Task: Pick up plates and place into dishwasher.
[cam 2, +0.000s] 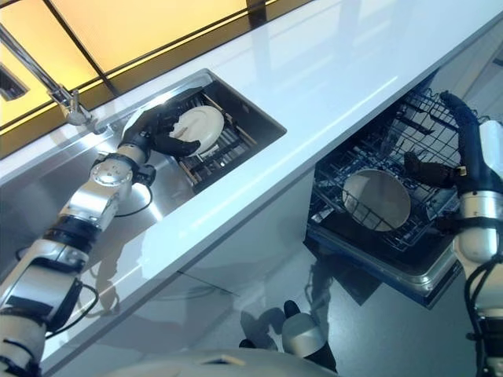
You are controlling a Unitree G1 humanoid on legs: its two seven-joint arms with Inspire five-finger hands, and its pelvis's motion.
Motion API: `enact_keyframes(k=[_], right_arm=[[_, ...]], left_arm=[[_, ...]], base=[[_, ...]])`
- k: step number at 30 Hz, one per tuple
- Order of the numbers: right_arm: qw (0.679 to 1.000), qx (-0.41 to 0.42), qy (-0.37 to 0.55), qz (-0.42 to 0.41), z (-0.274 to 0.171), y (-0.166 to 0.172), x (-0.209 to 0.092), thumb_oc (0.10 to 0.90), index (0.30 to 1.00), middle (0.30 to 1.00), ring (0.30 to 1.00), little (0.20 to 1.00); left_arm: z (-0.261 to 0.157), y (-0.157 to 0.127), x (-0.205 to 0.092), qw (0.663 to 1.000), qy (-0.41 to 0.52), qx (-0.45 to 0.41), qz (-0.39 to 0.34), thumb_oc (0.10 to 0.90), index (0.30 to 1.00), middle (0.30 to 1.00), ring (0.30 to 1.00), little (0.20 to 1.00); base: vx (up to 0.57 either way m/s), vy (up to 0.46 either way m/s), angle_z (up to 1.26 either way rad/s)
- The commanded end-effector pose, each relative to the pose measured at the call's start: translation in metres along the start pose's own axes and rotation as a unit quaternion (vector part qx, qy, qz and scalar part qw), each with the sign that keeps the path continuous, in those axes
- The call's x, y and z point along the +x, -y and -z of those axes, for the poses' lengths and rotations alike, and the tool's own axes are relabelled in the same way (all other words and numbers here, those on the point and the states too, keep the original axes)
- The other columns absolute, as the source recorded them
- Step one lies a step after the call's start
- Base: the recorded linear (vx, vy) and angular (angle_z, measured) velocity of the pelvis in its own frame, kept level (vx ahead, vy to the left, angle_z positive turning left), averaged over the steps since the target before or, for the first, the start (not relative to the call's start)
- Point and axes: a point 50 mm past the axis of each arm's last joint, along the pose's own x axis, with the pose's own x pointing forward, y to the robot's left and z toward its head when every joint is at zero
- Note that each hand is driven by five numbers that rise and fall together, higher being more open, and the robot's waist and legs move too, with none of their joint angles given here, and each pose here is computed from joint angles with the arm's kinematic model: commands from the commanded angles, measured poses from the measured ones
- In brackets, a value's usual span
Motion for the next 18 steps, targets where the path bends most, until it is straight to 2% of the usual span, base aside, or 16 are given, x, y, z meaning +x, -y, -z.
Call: enact_keyframes(k=[1,11,18], right_arm=[[0.993,-0.003,0.099,0.059,-0.032,0.037,0.022,0.8,0.9,0.9,0.9,0.9],[0.991,-0.02,0.126,0.04,-0.04,0.041,0.022,0.8,0.9,0.9,0.9,0.9],[0.989,-0.024,0.139,0.038,-0.046,0.04,0.028,0.8,0.9,0.9,0.9,0.9]], left_arm=[[-0.072,-0.046,0.011,0.987,0.122,0.058,-0.084,0.8,0.9,0.9,0.9,0.9],[-0.071,-0.061,0.016,0.981,0.108,0.084,-0.136,0.8,0.9,0.9,0.9,0.9],[-0.073,-0.059,0.022,0.98,0.089,0.099,-0.148,0.8,0.9,0.9,0.9,0.9]], base=[[0.02,-0.033,0.0],[0.02,-0.021,-0.02],[-0.01,0.004,-0.03]])
